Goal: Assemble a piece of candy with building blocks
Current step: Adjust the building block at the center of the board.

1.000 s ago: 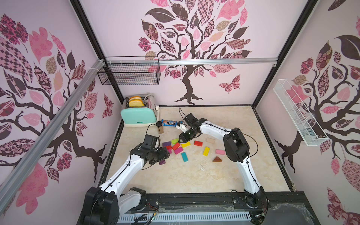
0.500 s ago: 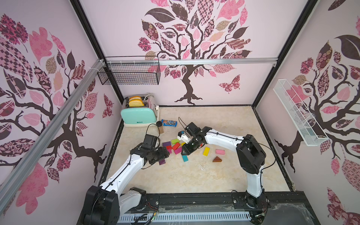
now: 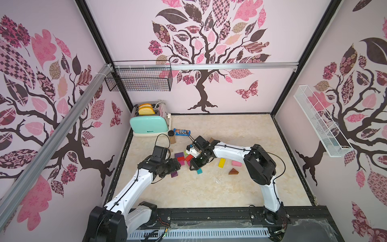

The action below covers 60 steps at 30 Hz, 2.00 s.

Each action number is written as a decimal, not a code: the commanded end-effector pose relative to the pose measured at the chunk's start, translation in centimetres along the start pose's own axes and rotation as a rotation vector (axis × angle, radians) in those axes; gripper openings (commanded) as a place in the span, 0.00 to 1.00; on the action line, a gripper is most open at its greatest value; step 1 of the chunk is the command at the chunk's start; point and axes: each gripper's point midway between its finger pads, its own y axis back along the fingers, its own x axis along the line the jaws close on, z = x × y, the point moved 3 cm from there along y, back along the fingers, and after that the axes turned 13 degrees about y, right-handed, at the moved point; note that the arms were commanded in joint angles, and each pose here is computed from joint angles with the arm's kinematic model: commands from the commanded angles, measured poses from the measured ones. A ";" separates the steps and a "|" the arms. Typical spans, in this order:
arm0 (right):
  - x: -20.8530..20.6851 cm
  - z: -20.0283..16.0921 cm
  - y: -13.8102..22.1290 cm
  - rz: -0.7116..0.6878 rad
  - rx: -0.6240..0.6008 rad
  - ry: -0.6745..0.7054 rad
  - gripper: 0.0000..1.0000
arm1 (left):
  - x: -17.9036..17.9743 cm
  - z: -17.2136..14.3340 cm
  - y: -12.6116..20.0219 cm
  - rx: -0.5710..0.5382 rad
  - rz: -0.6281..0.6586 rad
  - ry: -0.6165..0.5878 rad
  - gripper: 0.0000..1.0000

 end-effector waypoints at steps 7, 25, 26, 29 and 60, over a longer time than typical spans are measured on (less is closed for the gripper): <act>-0.8 2.1 -1.4 -0.019 -0.030 0.003 0.48 | 0.3 0.6 0.1 -0.018 0.016 0.012 0.81; -0.2 3.3 0.2 -0.023 -0.079 0.016 0.50 | 0.4 0.9 0.1 -0.019 0.017 0.016 0.81; -0.1 3.5 0.9 -0.034 -0.089 0.019 0.50 | 0.4 0.9 0.1 -0.018 0.018 0.016 0.81; -0.2 4.4 3.1 -0.058 -0.122 0.024 0.51 | 0.3 1.2 0.2 -0.026 0.019 0.015 0.81; -12.4 11.7 -0.9 -0.268 -0.100 0.139 0.54 | -3.9 11.1 -6.0 0.019 -0.027 0.132 0.79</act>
